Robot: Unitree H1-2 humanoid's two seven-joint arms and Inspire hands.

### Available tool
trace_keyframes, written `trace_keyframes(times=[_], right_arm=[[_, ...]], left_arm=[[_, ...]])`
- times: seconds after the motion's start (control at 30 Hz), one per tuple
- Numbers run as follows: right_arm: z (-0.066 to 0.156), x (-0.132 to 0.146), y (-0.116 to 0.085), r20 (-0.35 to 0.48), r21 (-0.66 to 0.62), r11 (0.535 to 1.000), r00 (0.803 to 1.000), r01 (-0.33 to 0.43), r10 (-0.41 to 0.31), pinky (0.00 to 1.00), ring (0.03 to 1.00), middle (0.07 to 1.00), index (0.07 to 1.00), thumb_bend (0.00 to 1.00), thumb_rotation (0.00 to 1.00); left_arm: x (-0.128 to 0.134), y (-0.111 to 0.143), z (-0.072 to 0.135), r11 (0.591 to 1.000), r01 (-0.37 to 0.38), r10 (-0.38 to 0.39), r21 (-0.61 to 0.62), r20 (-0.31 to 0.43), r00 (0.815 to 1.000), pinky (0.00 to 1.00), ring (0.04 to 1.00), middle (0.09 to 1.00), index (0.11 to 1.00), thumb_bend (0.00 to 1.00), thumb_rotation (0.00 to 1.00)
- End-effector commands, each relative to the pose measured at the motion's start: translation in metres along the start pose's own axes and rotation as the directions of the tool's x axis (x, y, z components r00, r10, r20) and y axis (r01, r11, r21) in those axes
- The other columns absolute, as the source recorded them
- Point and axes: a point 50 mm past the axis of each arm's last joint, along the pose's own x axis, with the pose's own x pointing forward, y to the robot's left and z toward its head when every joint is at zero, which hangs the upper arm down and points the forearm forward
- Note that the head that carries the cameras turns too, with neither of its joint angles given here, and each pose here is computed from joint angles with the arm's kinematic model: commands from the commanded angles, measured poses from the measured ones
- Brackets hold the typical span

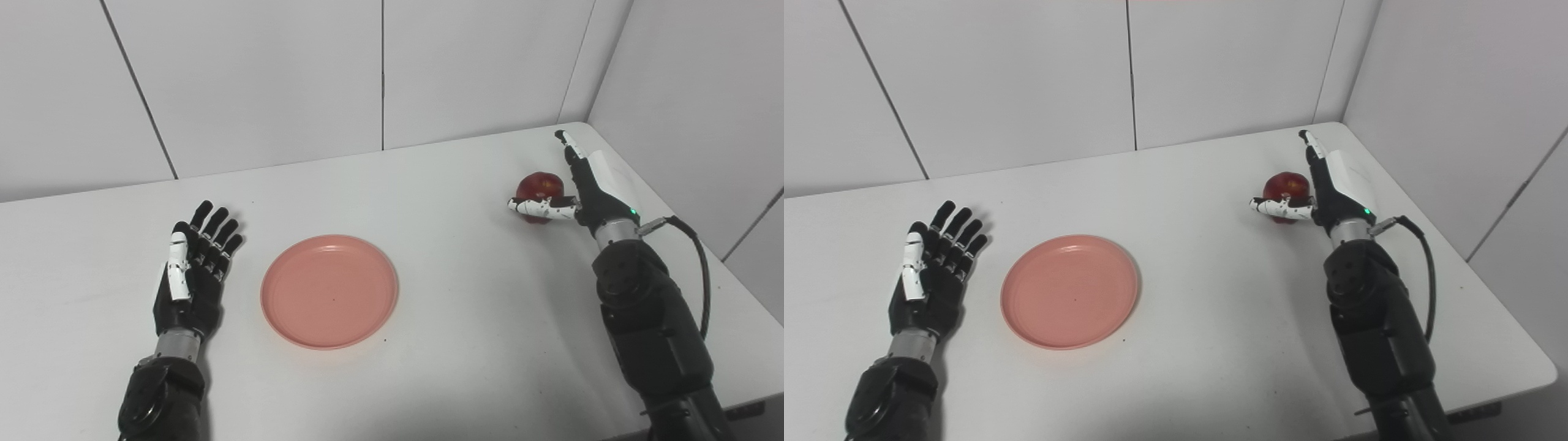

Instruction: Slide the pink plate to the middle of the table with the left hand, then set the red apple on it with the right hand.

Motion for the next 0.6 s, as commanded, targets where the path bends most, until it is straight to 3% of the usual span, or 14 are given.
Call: trace_keyframes(times=[0.0, 0.57], right_arm=[[0.012, 0.012, -0.016, 0.042, 0.007, 0.998, 0.998, 0.055, -0.055, 0.76, 0.886, 0.947, 0.941, 1.00, 0.39], [0.002, 0.026, -0.011, 0.001, -0.018, 0.999, 0.999, 0.049, -0.049, 0.78, 0.894, 0.949, 0.947, 1.00, 0.38]], left_arm=[[-0.017, 0.011, -0.020, 0.999, -0.032, 0.031, -0.016, -0.062, 0.998, 0.91, 0.900, 0.908, 0.893, 0.35, 1.00], [-0.017, 0.012, -0.020, 0.999, -0.036, 0.035, -0.019, -0.068, 0.997, 0.91, 0.900, 0.909, 0.896, 0.35, 1.00]])
